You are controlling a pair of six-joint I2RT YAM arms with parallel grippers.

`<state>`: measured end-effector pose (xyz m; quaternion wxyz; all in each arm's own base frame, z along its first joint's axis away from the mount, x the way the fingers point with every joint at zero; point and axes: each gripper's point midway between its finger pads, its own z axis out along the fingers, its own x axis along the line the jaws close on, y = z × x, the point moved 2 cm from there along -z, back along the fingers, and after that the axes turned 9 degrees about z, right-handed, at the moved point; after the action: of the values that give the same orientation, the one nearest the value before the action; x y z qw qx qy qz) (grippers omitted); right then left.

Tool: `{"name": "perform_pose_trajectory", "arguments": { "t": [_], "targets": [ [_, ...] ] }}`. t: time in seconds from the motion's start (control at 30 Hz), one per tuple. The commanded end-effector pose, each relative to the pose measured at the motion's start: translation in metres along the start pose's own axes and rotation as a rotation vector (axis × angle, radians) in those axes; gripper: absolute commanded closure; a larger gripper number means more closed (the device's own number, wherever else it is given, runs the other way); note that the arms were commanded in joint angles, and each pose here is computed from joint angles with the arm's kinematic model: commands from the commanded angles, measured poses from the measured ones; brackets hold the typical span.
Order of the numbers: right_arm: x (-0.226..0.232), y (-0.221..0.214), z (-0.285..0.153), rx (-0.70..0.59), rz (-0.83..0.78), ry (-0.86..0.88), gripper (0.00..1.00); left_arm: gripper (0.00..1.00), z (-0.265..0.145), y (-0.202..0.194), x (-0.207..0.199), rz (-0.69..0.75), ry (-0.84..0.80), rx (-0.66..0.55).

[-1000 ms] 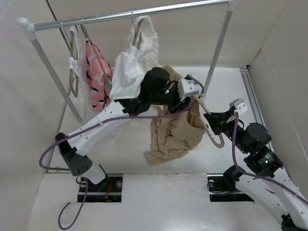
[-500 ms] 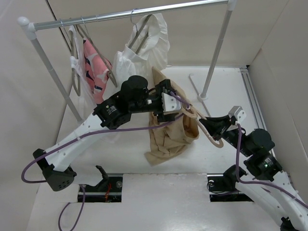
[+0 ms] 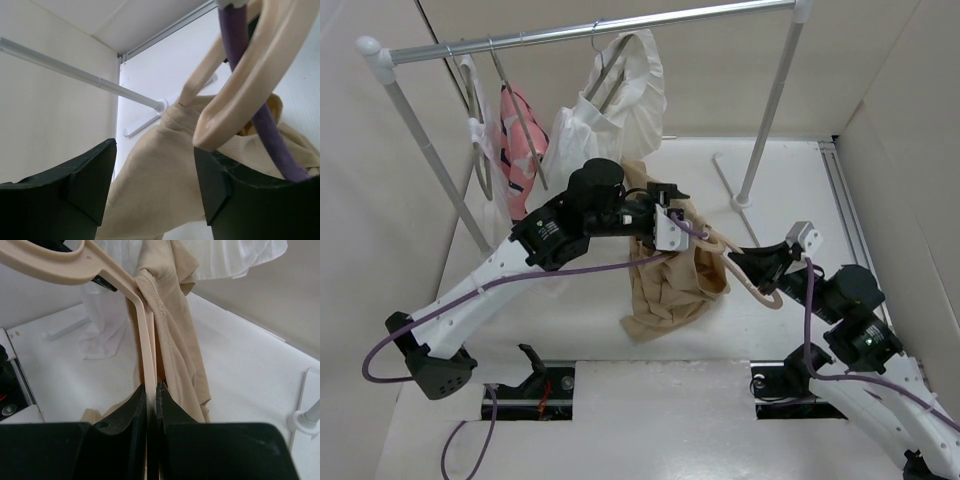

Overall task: Place the t-shirt on the hanger
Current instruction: Place tshirt on hanger

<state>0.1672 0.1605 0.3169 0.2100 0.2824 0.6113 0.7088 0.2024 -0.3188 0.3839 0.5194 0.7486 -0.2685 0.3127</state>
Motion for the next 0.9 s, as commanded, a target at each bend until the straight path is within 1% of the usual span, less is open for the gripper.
{"name": "perform_pose_trajectory", "arguments": {
  "t": [0.0,0.07,0.1,0.13,0.23,0.27,0.43,0.47,0.5,0.57,0.6,0.63,0.7,0.73,0.77,0.8,0.83,0.87],
  "targets": [
    [-0.016,0.003,0.006,-0.019,0.012,-0.091,1.0,0.38,-0.026,0.041,0.011,0.072,0.039,-0.139],
    [-0.014,0.007,0.006,-0.026,0.001,-0.078,1.0,0.3,-0.024,0.034,0.013,0.072,0.061,-0.111],
    [-0.013,0.005,0.008,-0.014,0.004,-0.068,1.0,0.28,-0.02,0.026,0.01,0.083,0.05,-0.084],
    [-0.013,0.005,0.008,-0.013,0.004,-0.068,1.0,0.28,-0.014,0.013,0.004,0.08,0.019,-0.035],
    [-0.011,0.009,0.007,-0.022,-0.008,-0.056,1.0,0.28,-0.006,-0.008,-0.004,0.109,-0.045,0.037],
    [-0.009,0.013,0.007,-0.028,-0.021,-0.043,1.0,0.28,-0.002,-0.025,-0.002,0.089,-0.047,0.079],
    [0.0,0.023,0.005,-0.038,-0.05,0.008,1.0,0.28,0.013,-0.058,-0.007,0.095,-0.096,0.087],
    [0.002,0.022,0.005,-0.036,-0.05,0.019,1.0,0.28,0.016,-0.06,-0.009,0.104,-0.11,0.078],
    [0.004,0.022,0.005,-0.034,-0.05,0.029,1.0,0.28,0.021,-0.069,-0.017,0.094,-0.153,0.078],
    [0.004,0.027,0.004,-0.045,-0.062,0.031,1.0,0.32,0.025,-0.079,-0.029,0.088,-0.21,0.075],
    [0.004,0.027,0.004,-0.045,-0.062,0.031,1.0,0.33,0.028,-0.087,-0.039,0.092,-0.273,0.065],
    [0.005,0.03,0.003,-0.046,-0.063,0.031,1.0,0.37,0.031,-0.09,-0.047,0.088,-0.31,0.055],
    [0.005,0.032,0.001,-0.055,-0.076,0.032,1.0,0.39,0.032,-0.092,-0.051,0.088,-0.347,0.034],
    [0.008,0.035,0.001,-0.062,-0.079,0.042,1.0,0.43,0.034,-0.091,-0.056,0.081,-0.369,0.011],
    [0.007,0.033,0.0,-0.054,-0.076,0.041,1.0,0.51,0.034,-0.09,-0.056,0.079,-0.37,0.002],
    [0.007,0.031,0.0,-0.045,-0.074,0.04,1.0,0.75,0.035,-0.089,-0.055,0.07,-0.361,0.001],
    [0.007,0.031,0.0,-0.045,-0.074,0.04,1.0,0.9,0.036,-0.089,-0.053,0.064,-0.355,0.001],
    [0.006,0.034,-0.001,-0.046,-0.074,0.031,1.0,1.0,0.037,-0.088,-0.051,0.059,-0.344,0.0]
  ]
}}
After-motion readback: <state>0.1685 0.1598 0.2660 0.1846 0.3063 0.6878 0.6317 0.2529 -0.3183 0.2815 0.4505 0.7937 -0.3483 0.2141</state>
